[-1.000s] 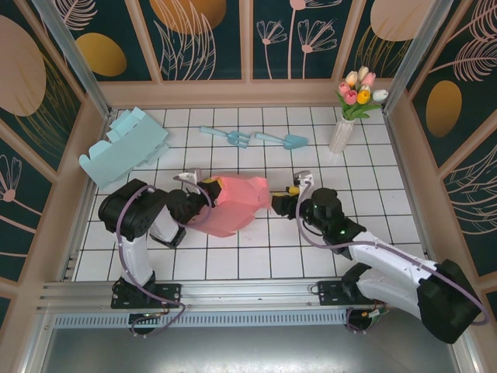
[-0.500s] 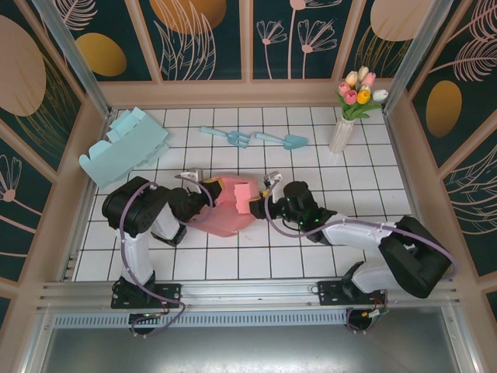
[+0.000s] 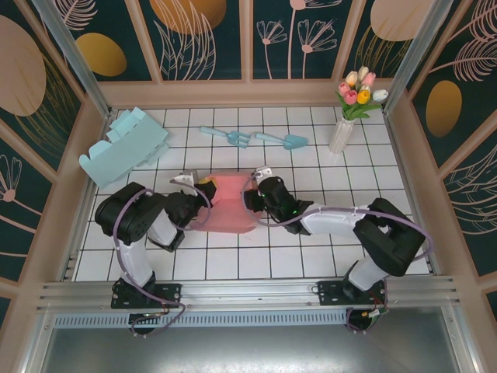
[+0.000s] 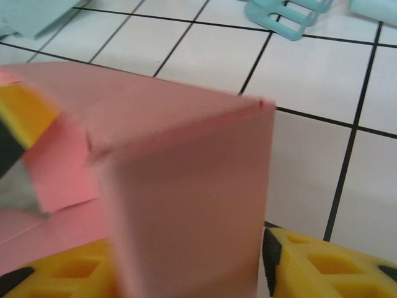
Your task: Fold the paper box
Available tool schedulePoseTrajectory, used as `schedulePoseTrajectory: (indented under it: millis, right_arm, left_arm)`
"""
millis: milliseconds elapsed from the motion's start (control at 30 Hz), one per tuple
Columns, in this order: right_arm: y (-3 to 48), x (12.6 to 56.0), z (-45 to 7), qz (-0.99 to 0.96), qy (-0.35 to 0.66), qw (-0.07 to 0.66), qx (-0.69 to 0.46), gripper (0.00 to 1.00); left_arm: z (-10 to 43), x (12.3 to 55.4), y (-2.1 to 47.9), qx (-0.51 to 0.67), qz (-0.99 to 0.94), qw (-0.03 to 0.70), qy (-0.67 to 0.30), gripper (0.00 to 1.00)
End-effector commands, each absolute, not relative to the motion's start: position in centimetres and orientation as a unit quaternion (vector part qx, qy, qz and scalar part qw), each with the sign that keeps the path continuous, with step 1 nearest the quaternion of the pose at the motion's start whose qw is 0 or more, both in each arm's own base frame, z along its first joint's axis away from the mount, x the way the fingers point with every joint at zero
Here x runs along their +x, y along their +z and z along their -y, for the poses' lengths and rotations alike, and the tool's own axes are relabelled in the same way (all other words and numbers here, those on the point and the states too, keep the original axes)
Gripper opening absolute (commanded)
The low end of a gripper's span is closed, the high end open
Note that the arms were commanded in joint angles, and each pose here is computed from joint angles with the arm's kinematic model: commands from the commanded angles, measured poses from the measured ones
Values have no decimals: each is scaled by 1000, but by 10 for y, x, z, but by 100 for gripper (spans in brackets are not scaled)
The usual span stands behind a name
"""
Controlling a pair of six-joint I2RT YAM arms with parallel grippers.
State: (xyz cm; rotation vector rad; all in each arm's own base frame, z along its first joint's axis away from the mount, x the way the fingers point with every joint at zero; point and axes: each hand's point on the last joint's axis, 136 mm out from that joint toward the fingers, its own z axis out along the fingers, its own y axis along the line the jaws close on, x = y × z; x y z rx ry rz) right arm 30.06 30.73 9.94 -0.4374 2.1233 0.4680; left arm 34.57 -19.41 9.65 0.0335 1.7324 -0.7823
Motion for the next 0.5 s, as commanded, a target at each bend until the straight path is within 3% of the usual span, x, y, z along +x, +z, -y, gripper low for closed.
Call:
schedulePoseTrajectory:
  millis: [0, 233, 467]
  right_arm:
    - [89, 311, -292, -867, 111, 460, -157, 49]
    - [94, 311, -280, -854, 55, 499, -138, 34]
    - [98, 302, -280, -846, 90, 506, -139, 44]
  left_arm:
    - [212, 330, 133, 55, -701, 622, -345, 0]
    - [199, 318, 144, 19, -700, 656, -280, 0]
    - [172, 328, 136, -51, -729, 657, -186, 0]
